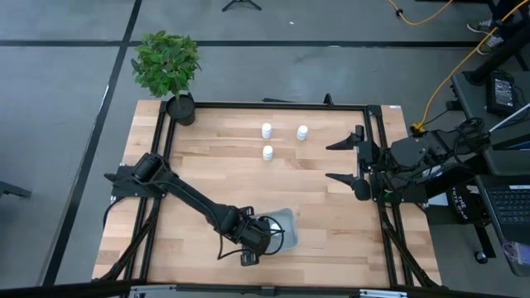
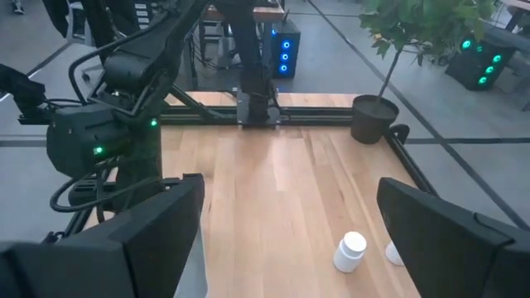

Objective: Pick and place pill bottles into a basket
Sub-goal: Put the white medicine bottle into the gray bin

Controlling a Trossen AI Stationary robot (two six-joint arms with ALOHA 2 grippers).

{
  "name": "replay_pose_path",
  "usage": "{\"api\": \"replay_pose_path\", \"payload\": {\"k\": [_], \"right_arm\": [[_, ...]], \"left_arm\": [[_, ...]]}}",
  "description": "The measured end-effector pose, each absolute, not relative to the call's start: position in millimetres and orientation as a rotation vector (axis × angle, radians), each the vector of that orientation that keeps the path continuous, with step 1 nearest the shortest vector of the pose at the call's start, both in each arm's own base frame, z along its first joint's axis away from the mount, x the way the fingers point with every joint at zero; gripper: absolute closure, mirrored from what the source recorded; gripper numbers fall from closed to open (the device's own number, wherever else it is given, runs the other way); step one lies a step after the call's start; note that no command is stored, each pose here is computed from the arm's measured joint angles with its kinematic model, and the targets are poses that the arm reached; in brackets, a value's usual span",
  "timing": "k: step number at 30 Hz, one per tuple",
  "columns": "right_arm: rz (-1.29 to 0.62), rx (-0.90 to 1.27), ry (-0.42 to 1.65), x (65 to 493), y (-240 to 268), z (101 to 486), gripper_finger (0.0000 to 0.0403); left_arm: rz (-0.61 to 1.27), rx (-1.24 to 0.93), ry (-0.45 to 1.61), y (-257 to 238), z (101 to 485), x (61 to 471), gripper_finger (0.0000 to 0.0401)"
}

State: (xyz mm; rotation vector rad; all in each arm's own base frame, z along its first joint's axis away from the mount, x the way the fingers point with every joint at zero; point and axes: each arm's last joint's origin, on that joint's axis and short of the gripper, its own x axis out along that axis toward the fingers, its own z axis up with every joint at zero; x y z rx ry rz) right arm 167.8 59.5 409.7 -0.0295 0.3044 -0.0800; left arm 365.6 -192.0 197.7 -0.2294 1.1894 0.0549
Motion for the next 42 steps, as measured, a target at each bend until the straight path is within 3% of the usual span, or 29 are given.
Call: {"api": "replay_pose_path", "payload": {"k": [7, 14, 20, 37, 42], "right_arm": [[-0.078, -0.049, 0.305, 168, 59, 410, 0.004], [-0.078, -0.049, 0.305, 168, 59, 410, 0.004], [-0.078, -0.05, 0.305, 168, 59, 410, 0.004], [-0.071, -0.116, 0.337, 167, 59, 407, 0.004], [-0.197, -0.083, 0.424, 169, 40, 398, 0.004]], "left_arm": [[0.066, -0.243, 1.185, -192, 197, 366, 0.022], [0.071, -0.285, 1.198, -192, 196, 367, 0.012], [0.074, -0.31, 1.206, -192, 197, 366, 0.0078], [0.046, -0.16, 1.312, -188, 274, 361, 0.0063], [0.041, -0.149, 1.277, -179, 304, 363, 0.0065]]}}
